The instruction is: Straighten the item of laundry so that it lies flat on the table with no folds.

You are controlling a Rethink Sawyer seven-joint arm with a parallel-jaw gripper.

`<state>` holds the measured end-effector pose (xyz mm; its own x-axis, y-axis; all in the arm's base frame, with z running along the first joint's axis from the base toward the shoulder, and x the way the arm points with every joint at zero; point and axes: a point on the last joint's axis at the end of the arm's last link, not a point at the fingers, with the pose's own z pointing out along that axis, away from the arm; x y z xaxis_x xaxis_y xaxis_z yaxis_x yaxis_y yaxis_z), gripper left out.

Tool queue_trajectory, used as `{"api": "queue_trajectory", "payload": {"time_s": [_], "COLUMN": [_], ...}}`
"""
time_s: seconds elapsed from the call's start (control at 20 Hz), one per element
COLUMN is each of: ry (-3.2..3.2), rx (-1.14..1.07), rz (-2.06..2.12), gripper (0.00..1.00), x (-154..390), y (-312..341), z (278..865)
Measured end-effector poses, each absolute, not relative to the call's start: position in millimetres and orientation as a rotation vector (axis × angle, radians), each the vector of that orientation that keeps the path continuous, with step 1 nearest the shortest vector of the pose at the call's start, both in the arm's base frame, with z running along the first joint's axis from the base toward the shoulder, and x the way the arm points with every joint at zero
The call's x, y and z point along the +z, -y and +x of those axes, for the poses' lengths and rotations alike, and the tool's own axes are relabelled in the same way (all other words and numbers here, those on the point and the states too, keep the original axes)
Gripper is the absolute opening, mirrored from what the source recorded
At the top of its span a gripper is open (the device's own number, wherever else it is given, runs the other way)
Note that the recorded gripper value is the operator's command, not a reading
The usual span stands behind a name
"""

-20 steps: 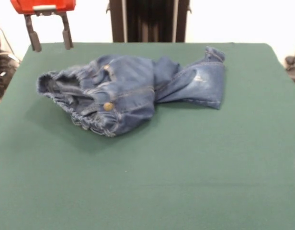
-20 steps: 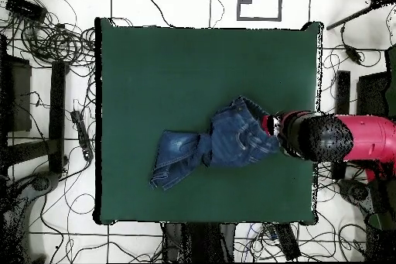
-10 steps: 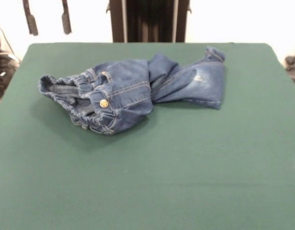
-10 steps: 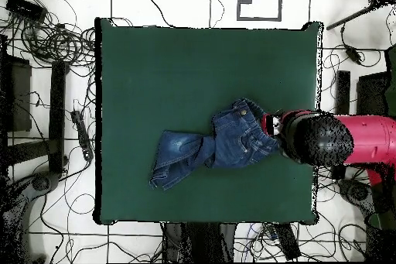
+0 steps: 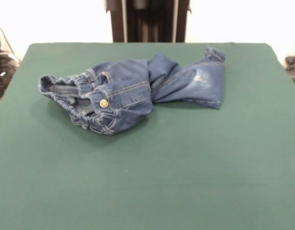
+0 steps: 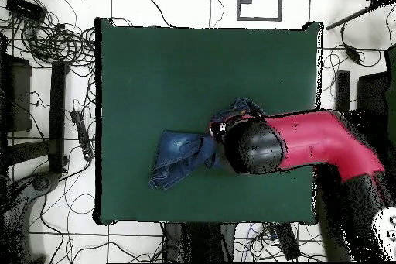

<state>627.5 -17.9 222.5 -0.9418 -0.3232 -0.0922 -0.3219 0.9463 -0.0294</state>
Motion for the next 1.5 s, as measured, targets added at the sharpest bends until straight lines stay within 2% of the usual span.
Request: {"api": "queue_trajectory", "payload": {"time_s": [0.05, 0.3, 0.5, 1.2, 1.5], "ry": [-2.996, -2.977, -2.974, -3.023, -3.015], "rx": [-0.012, 0.006, 0.007, -0.028, -0.038], "rz": [-0.547, -0.619, -0.615, -0.498, -0.496], "gripper": [1.0, 1.0, 1.0, 1.0, 1.0], "x": [223.9, 222.8, 217.0, 176.1, 152.1], "y": [-14.8, -85.0, -114.5, -102.4, -116.5], "z": [622.6, 608.9, 602.3, 603.7, 603.0]}}
